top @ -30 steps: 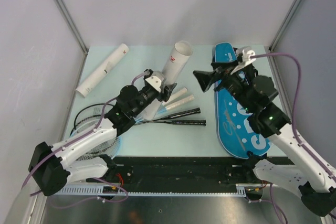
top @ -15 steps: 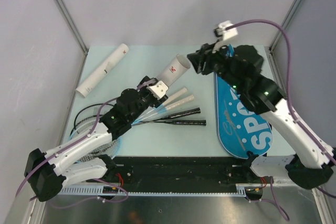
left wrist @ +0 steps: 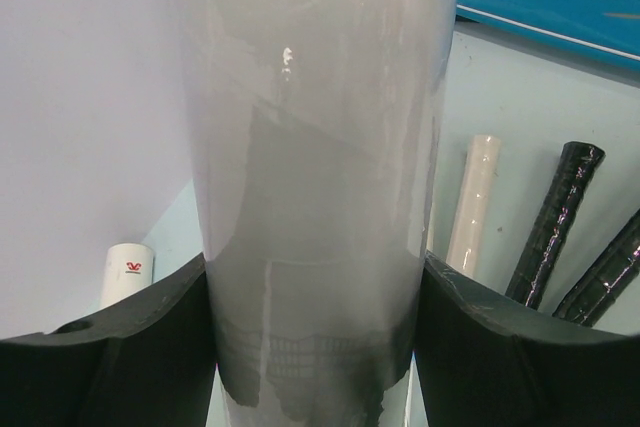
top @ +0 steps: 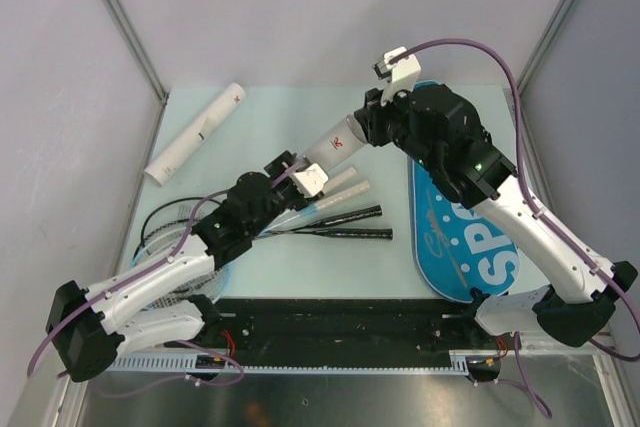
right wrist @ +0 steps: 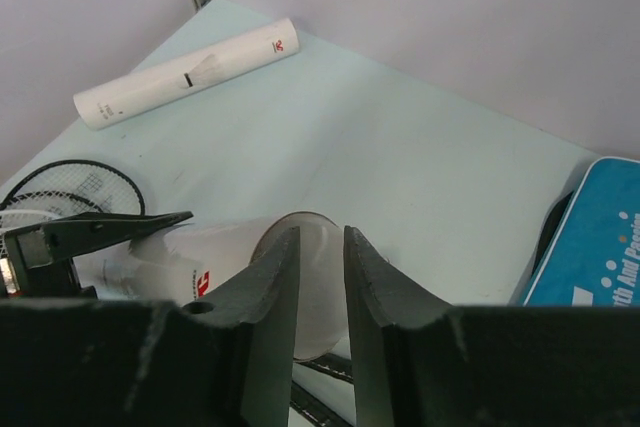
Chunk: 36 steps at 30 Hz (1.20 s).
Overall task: Pack up the badminton gear
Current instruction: Open the lid of the shuttle tube.
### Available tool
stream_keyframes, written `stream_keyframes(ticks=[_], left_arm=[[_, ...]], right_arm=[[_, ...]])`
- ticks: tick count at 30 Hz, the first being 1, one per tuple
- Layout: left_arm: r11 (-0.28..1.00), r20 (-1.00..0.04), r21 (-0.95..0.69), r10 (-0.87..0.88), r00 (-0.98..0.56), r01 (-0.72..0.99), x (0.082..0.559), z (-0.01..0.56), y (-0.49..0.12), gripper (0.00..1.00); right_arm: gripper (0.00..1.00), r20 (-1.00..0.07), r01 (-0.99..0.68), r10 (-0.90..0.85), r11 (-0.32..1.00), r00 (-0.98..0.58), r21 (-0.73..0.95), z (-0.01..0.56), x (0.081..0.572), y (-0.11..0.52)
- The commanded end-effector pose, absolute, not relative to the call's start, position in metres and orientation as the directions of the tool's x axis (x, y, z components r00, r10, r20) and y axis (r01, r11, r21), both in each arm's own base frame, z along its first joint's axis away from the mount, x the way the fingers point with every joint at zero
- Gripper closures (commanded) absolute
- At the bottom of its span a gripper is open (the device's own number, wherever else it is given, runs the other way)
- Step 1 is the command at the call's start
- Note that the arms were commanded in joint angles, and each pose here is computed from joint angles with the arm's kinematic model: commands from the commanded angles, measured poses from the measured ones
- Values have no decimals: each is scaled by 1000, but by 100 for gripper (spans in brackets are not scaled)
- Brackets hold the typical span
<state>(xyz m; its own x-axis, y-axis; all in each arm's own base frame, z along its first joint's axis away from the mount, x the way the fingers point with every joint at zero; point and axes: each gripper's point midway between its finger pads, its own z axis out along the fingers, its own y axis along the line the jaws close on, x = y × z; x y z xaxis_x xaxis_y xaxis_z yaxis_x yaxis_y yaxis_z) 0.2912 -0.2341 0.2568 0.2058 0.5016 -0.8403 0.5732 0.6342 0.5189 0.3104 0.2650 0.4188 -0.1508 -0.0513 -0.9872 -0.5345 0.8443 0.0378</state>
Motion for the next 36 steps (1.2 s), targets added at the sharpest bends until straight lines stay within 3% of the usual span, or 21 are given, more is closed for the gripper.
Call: stream_keyframes(ticks=[1,25,31,35,36], left_arm=[[639,-836,542,473,277,546,292,280,-239,75],[632,-841,536,459,287,559,286,283,-243,76],[631,-839,540,460,292,558,285,283,-242,77],[635,-842,535,455,291,557,285,282,-242,80],[649,-846,531,438,304,544,286,287,-242,81]], right_arm=[[72,-992,-532,4,844,-124,69,438,306,250],[74,-974,-587,-6,798,-227,132,392,313,253],[79,-972,-585,-10,800,-233,132,389,315,254],[100,-972,-604,-3,784,-233,143,391,311,257],[100,-973,-593,4,792,-230,143,393,311,254]])
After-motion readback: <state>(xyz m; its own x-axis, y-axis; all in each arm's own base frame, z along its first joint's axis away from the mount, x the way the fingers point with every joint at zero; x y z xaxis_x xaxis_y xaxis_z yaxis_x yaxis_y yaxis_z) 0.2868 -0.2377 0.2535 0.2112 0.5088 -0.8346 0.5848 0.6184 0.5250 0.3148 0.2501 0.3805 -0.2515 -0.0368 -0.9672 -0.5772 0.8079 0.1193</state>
